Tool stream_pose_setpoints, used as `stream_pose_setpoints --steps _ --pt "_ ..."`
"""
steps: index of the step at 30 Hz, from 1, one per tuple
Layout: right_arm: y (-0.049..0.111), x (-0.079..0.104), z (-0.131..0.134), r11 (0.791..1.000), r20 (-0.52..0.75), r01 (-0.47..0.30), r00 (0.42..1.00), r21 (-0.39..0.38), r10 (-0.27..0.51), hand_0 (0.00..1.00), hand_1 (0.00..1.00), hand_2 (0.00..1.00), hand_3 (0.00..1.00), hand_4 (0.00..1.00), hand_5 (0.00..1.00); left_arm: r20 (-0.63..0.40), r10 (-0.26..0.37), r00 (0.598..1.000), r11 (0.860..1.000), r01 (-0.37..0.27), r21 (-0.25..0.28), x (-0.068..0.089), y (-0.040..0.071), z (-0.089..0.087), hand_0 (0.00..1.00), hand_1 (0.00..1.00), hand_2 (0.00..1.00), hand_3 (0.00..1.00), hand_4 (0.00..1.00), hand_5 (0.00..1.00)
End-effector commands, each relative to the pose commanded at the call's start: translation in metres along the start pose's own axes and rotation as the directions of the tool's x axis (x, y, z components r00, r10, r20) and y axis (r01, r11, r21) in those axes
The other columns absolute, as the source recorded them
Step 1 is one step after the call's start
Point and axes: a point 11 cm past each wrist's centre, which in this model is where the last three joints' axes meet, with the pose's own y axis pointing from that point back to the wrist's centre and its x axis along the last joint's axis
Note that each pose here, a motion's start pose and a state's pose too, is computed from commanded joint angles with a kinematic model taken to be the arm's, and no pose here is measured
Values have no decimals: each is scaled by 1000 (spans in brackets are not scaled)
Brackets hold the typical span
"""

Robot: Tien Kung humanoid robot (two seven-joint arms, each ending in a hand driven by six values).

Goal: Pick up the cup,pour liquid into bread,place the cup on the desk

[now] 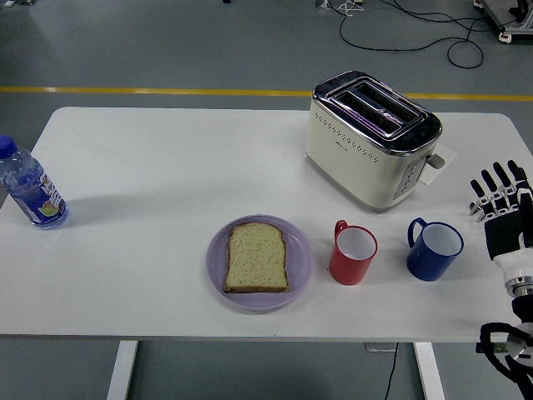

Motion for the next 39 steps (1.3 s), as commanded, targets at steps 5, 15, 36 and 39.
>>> stream_pose_setpoints --steps 5,15,36,39 --pt "0 0 1 1000 -3 0 1000 -8 0 758 689 700 627 661 358 4 -2 1000 1000 2 3 -1 0 -2 645 603 591 524 298 753" --pt "2 5 5 998 -15 -5 1000 -59 4 747 678 694 626 658 360 19 -6 1000 1000 6 13 -3 0 -8 648 603 593 526 298 757" --pt "5 7 6 998 -41 -12 999 -67 9 742 677 693 631 658 351 29 -9 1000 1000 8 24 -4 1 -14 651 604 594 527 297 758" --pt "5 8 6 997 -49 -15 999 -71 12 740 674 692 630 659 350 27 -9 1000 1000 8 24 -4 1 -14 650 604 594 527 298 760"
